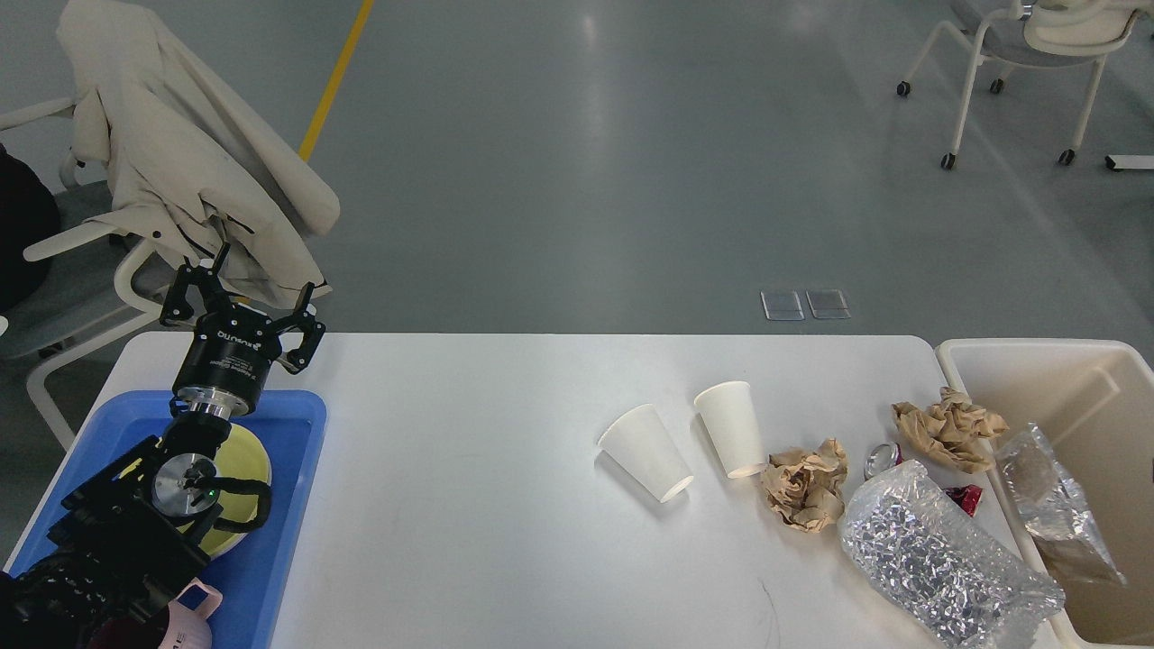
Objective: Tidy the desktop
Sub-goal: 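Raise the right gripper and lower it toward the foil bag, then grasp the crinkled foil bag with the right gripper, then lift the foil bag and drop it into the white bin, then raise the right gripper and reach toward the white paper cups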
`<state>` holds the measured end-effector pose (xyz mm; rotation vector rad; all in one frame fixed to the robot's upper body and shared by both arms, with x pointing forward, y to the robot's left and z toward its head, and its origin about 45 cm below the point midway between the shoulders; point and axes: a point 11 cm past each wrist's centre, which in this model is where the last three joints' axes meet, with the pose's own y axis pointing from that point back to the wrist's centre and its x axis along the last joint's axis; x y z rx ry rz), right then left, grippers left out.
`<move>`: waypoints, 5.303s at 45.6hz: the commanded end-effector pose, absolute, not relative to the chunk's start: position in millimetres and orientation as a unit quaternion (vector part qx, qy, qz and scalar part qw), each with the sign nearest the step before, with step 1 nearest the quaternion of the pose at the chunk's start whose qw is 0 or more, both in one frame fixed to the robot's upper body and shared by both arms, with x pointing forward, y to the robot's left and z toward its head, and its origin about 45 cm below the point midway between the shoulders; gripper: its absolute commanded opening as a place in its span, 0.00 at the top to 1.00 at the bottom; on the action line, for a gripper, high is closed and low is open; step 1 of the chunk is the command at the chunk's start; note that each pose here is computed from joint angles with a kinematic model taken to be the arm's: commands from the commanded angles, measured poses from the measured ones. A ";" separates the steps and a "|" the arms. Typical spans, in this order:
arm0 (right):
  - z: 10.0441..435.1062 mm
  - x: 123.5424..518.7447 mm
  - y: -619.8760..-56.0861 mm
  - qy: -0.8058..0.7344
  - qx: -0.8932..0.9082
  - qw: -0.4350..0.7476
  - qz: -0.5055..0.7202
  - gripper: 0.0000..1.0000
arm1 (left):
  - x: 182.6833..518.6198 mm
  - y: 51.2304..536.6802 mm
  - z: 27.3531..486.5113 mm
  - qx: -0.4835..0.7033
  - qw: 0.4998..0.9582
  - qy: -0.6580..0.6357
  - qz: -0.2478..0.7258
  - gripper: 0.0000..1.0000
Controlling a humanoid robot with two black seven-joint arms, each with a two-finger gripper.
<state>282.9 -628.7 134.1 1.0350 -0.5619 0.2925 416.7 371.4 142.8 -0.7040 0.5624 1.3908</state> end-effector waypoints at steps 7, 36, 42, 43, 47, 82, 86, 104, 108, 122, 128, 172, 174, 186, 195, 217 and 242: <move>174.7 325.1 -614.3 -0.295 0.507 0.796 0.151 0.00 | 416.7 371.2 142.7 -0.313 0.676 0.251 0.618 0.00; 573.7 323.7 -263.8 -0.102 0.782 0.543 0.288 0.00 | 416.8 371.4 142.8 -0.313 0.676 0.251 0.618 0.00; 591.7 317.7 -250.2 -0.102 0.794 0.503 0.325 0.00 | 416.8 371.4 142.8 -0.313 0.676 0.251 0.618 0.00; 589.4 318.9 -253.2 -0.104 0.794 0.506 0.321 0.00 | 416.7 372.2 143.1 -0.313 0.676 0.250 0.619 0.00; 569.6 325.3 -270.0 -0.106 0.791 0.528 0.289 0.00 | 416.8 371.4 142.8 -0.313 0.676 0.251 0.618 0.00; 80.3 260.1 -484.0 -0.090 0.625 0.749 0.200 0.00 | 416.7 371.2 142.7 -0.313 0.676 0.251 0.618 0.00; 73.0 261.4 -472.2 -0.107 0.640 0.735 0.197 0.00 | 416.7 371.2 142.7 -0.313 0.676 0.251 0.618 0.00; 62.8 249.7 -468.9 -0.103 0.651 0.729 0.188 0.51 | 416.7 371.2 142.7 -0.313 0.676 0.251 0.618 0.00; 60.1 249.8 -463.4 -0.097 0.655 0.725 0.192 0.70 | 416.7 371.2 142.7 -0.313 0.676 0.251 0.618 0.00; 55.3 250.3 -456.4 -0.103 0.662 0.718 0.190 1.00 | 416.7 371.2 142.7 -0.313 0.676 0.251 0.618 0.00; 55.9 251.1 -455.9 -0.103 0.662 0.718 0.191 1.00 | 416.7 371.2 142.7 -0.313 0.676 0.251 0.618 0.00; 550.6 340.4 -402.6 -0.171 0.697 0.658 0.230 1.00 | 416.8 371.4 142.8 -0.313 0.676 0.251 0.618 0.00; 543.9 342.4 -414.2 -0.174 0.687 0.670 0.222 1.00 | 416.8 371.4 142.8 -0.313 0.676 0.251 0.618 0.00; 428.6 364.1 -575.9 -0.211 0.538 0.787 0.216 1.00 | 416.8 371.4 142.8 -0.313 0.676 0.251 0.618 0.00; 305.2 323.0 -656.7 -0.206 0.478 0.830 0.202 1.00 | 416.7 371.2 142.7 -0.313 0.676 0.251 0.618 0.00; 110.9 250.3 -636.1 -0.223 0.485 0.827 0.178 0.00 | 416.7 371.3 142.8 -0.313 0.676 0.250 0.618 0.00; 302.1 370.8 -583.4 -0.250 0.573 0.768 0.141 0.00 | 416.7 371.2 142.7 -0.313 0.676 0.251 0.618 0.00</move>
